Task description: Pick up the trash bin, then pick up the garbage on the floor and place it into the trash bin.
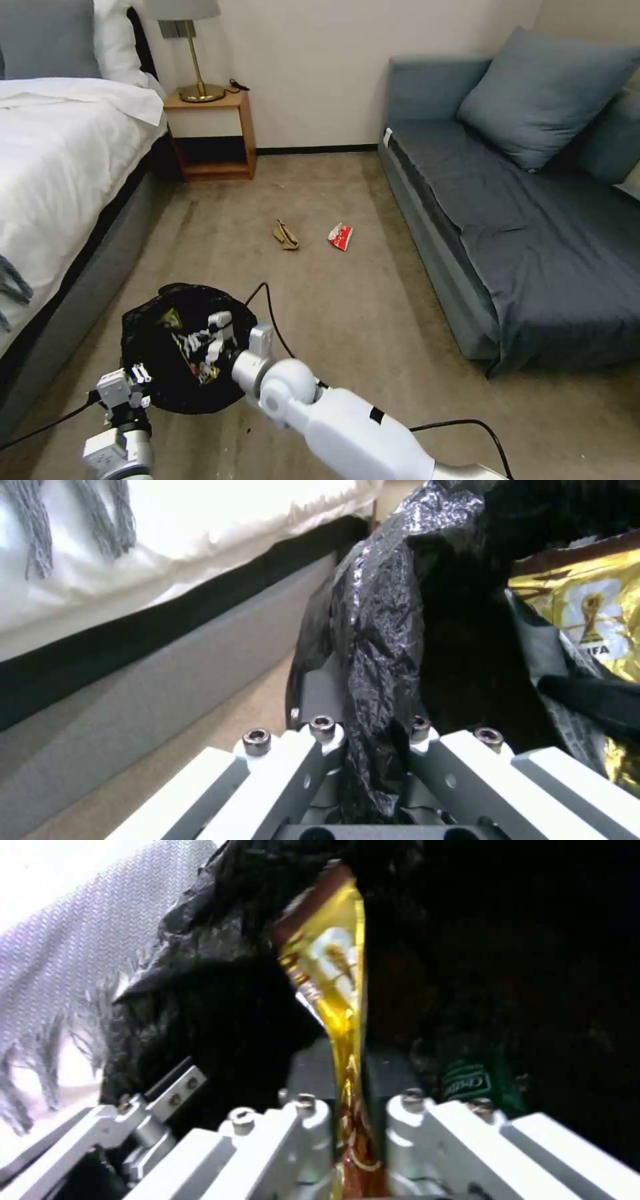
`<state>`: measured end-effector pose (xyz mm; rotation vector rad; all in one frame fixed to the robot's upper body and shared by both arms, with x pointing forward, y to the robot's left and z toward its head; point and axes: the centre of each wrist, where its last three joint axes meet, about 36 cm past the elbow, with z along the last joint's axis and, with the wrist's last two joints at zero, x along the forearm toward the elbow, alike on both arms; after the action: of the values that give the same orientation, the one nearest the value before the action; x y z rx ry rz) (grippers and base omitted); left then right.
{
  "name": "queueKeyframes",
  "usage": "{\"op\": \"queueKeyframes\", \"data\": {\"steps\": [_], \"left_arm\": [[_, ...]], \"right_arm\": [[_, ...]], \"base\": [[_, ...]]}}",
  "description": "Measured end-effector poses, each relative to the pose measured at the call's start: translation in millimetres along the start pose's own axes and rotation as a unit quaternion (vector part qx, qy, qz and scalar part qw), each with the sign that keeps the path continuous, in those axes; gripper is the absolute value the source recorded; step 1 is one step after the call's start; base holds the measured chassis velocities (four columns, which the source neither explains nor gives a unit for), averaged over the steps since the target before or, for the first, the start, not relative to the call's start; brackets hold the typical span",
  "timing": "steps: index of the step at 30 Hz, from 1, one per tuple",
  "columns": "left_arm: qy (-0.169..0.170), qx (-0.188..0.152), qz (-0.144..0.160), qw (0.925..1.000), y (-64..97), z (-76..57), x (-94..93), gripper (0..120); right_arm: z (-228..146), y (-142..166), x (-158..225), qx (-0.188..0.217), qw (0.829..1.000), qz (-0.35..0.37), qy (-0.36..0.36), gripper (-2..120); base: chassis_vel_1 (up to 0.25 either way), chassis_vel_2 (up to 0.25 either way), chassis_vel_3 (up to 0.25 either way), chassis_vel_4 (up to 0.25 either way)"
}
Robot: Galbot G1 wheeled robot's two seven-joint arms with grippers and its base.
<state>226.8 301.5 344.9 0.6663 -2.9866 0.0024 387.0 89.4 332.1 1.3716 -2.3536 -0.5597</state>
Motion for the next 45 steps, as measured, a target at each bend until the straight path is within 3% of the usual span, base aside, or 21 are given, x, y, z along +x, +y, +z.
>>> {"op": "queueKeyframes", "data": {"steps": [4,11,13,16,18,24,32,38,41,42,45], "left_arm": [[0.005,0.002,-0.002,1.0000,0.2,2.9,1.8,3],[0.011,0.004,-0.009,0.9999,3.9,9.4,2.9,3],[0.010,0.004,-0.010,0.9999,5.0,9.3,2.3,3],[0.007,0.004,-0.014,0.9999,9.3,7.7,-1.3,3],[0.006,0.005,-0.015,0.9999,10.0,7.2,-2.1,3],[0.000,0.012,-0.027,0.9996,14.4,3.6,-10.8,3],[-0.006,0.020,-0.046,0.9987,27.1,-3.1,-22.8,3],[-0.004,0.015,-0.059,0.9981,33.2,2.1,-23.9,3],[-0.003,0.016,-0.063,0.9979,33.2,6.1,-24.4,3],[-0.001,0.015,-0.066,0.9977,32.6,9.1,-25.1,3],[0.001,0.015,-0.068,0.9976,32.2,10.6,-25.3,3]], "right_arm": [[5,-5,3,0.017,1.000,0.004,-0.003,23],[26,-28,5,0.090,0.995,0.022,-0.029,52],[26,-29,6,0.095,0.995,0.023,-0.030,56],[30,-35,11,0.139,0.989,0.022,-0.039,70],[31,-35,14,0.148,0.988,0.021,-0.041,73],[33,-30,39,0.201,0.977,0.008,-0.074,98],[22,-23,85,0.201,0.973,0.041,-0.102,100],[16,-44,108,0.246,0.959,0.118,-0.078,100],[12,-67,114,0.278,0.936,0.212,-0.044,100],[10,-81,116,0.294,0.917,0.267,-0.026,100],[9,-90,116,0.301,0.904,0.304,-0.013,100]], "base": [[0.000,0.000,0.000,0.000],[0.000,0.000,0.000,0.000],[0.000,0.000,0.000,0.000],[0.000,0.000,0.000,0.000],[0.000,0.000,0.000,0.000],[0.000,0.000,0.000,0.000],[0.000,0.000,0.000,0.000],[0.000,0.000,0.000,0.000],[0.000,0.000,0.000,0.000],[0.000,0.000,0.000,0.000],[0.000,0.000,0.000,0.000]]}}
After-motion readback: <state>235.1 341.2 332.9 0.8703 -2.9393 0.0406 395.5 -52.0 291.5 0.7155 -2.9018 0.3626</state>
